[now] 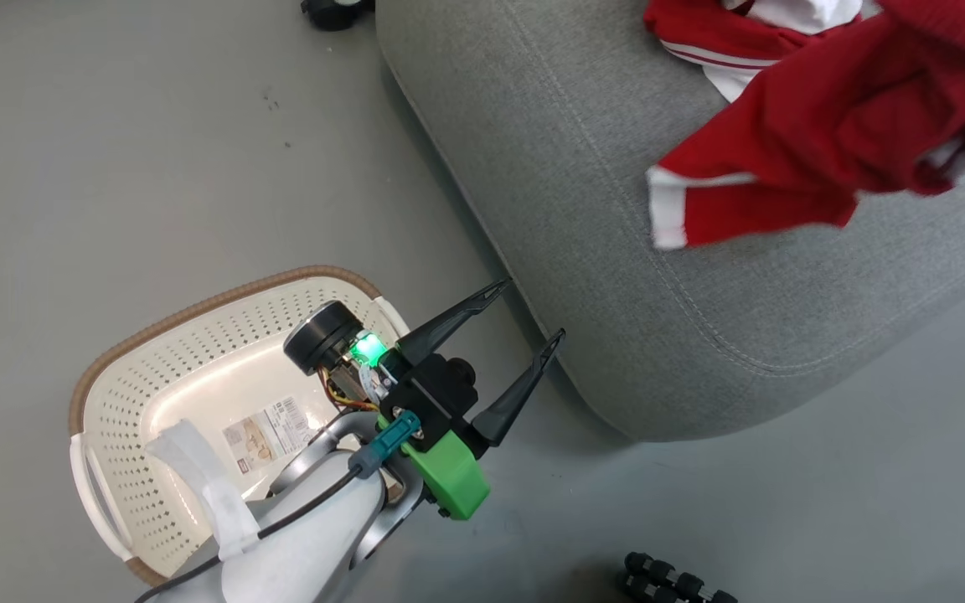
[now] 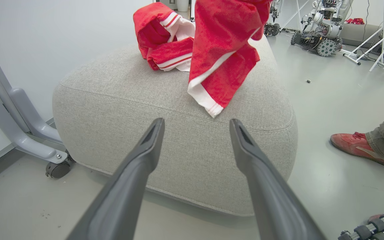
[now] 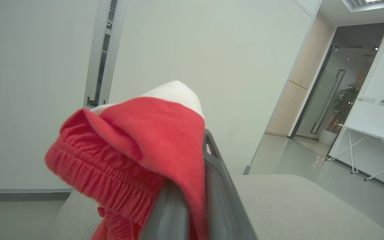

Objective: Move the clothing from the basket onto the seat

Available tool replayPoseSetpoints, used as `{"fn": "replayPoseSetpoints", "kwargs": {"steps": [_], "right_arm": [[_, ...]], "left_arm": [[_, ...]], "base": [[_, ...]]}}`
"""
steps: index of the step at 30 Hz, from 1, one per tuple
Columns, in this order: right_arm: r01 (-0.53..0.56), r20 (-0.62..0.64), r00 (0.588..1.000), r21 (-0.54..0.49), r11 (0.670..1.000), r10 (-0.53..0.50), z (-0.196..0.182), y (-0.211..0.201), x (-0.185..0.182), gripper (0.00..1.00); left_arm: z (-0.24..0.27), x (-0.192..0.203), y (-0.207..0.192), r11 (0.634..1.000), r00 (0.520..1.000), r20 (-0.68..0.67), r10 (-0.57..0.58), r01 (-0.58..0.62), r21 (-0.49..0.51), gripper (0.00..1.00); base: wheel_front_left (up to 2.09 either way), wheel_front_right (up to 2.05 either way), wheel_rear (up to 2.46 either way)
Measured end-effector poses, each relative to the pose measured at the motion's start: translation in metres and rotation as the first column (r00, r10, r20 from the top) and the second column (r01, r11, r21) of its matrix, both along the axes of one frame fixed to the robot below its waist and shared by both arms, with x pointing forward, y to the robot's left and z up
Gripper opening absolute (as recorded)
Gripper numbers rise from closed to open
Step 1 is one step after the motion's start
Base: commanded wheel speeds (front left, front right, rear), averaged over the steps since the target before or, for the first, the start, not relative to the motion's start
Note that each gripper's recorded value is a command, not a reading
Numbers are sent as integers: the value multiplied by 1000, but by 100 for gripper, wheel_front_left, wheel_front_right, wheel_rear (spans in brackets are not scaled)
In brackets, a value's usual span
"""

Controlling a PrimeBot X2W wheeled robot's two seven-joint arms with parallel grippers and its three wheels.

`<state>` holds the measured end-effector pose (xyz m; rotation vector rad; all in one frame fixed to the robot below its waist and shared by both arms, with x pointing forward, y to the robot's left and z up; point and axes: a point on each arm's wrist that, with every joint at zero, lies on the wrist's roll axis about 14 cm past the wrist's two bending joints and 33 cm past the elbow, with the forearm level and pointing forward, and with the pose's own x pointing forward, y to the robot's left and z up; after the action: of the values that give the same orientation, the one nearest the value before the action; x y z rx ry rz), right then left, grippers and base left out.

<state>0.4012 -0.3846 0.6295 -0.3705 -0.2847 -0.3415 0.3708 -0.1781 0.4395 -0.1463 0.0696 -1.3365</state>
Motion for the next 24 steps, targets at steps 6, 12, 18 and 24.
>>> {"fn": "replayPoseSetpoints", "kwargs": {"steps": [6,12,18,24], "right_arm": [[20,72,997,-164,986,-8,49,-20,41,0],[46,43,998,-184,982,-39,44,-43,85,0],[97,-110,989,-55,994,-103,-33,-70,121,0],[147,-255,960,98,984,-118,-123,-69,150,30]], "left_arm": [[-23,12,13,999,998,-45,40,-39,20,100],[-47,23,25,997,993,-90,73,-69,42,100],[-67,33,38,992,986,-119,113,-105,66,100],[-91,39,61,980,973,-151,176,-160,115,100]], "base": [[0,0,0],[0,0,0],[0,0,0],[0,0,0]]}}
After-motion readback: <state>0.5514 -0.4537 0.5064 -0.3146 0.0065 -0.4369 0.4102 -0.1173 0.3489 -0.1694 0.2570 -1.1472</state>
